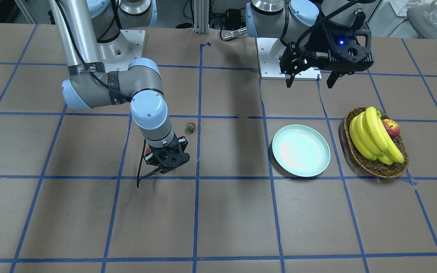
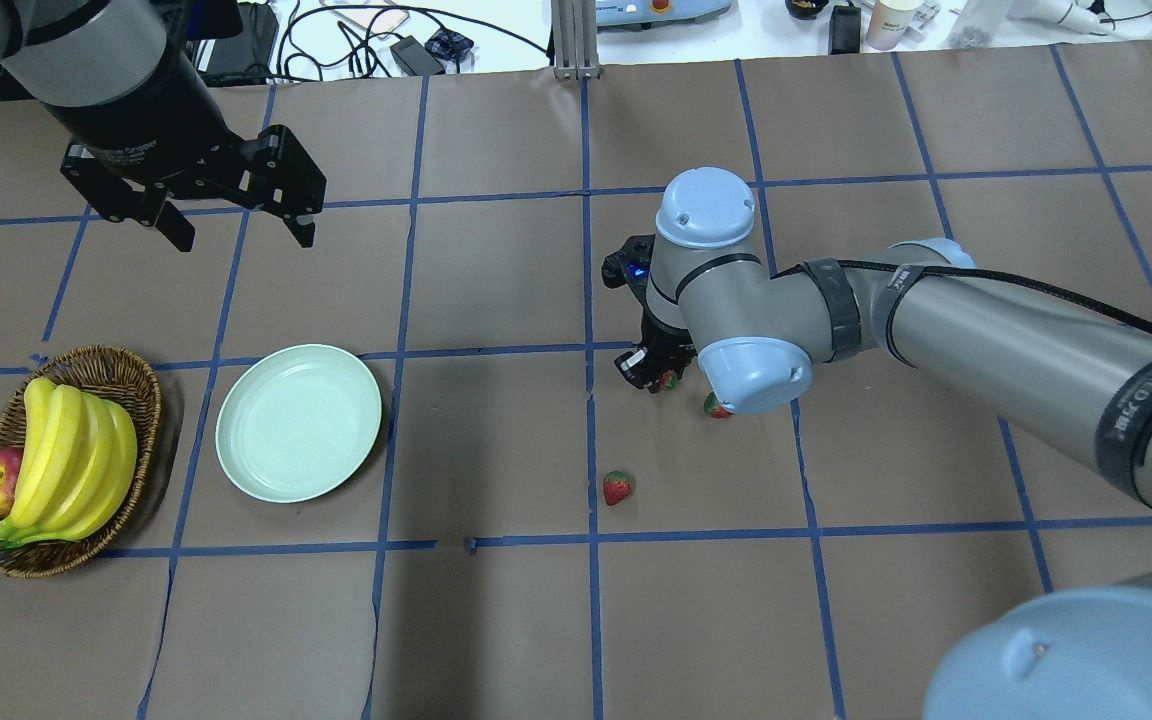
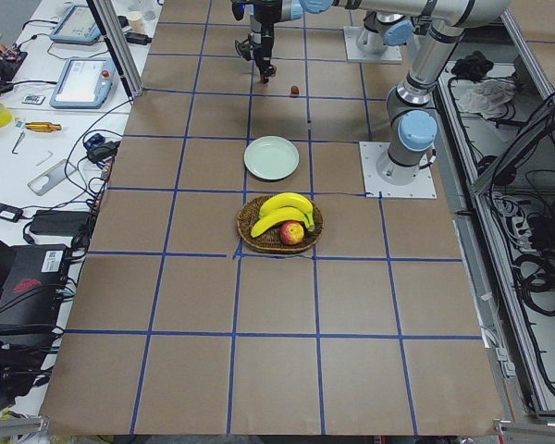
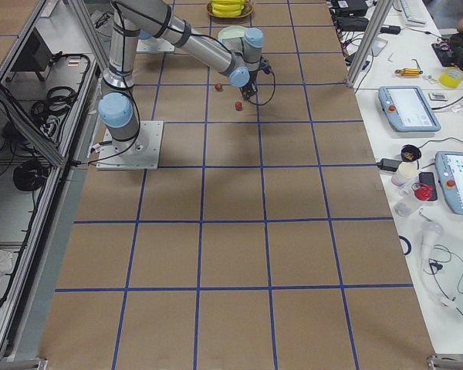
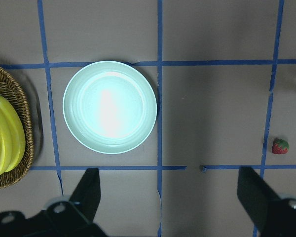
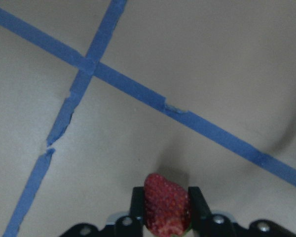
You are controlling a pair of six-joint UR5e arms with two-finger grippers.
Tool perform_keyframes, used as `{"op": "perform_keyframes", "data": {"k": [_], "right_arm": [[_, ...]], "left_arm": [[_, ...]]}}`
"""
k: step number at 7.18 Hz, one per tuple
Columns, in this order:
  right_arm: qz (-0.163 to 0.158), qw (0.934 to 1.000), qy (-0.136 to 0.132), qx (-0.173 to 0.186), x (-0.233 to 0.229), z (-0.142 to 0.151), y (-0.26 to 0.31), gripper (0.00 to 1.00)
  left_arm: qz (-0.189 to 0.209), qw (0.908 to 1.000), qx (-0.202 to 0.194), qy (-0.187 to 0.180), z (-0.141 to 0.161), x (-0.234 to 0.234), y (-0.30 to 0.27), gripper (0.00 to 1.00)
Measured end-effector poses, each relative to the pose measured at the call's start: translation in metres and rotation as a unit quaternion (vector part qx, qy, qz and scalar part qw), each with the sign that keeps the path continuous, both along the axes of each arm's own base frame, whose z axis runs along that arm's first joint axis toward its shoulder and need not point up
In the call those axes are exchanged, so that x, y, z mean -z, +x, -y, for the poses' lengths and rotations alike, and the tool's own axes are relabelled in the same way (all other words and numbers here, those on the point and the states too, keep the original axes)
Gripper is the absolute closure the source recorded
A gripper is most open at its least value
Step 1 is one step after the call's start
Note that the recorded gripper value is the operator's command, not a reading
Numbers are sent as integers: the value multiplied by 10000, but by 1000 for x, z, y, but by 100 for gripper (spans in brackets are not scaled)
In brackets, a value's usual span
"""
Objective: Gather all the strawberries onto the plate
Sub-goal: 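Carry the strawberry with the right gripper toward the plate and release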
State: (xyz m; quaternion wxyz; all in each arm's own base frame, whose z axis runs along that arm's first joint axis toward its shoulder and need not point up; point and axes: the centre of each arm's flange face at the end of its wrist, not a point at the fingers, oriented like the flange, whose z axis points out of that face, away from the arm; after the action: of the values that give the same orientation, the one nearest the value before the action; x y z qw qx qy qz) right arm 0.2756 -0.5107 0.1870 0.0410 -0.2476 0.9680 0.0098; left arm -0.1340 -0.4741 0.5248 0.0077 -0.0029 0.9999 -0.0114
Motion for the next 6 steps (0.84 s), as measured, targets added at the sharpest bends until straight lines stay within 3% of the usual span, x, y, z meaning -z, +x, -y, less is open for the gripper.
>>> {"op": "perform_keyframes", "data": {"k": [2, 4, 6], "right_arm": [[385, 9989, 107, 228, -26, 10, 23, 100], [691, 9957, 220, 573, -44, 1, 75, 100], [763, 9939, 457, 657, -28, -14, 109, 100]], "left_arm": [[-2, 10000, 6, -1, 0, 0, -1, 0], [-5, 10000, 3, 2, 0, 0, -1, 0], [-5, 10000, 0, 0, -1, 0, 0, 0]]}}
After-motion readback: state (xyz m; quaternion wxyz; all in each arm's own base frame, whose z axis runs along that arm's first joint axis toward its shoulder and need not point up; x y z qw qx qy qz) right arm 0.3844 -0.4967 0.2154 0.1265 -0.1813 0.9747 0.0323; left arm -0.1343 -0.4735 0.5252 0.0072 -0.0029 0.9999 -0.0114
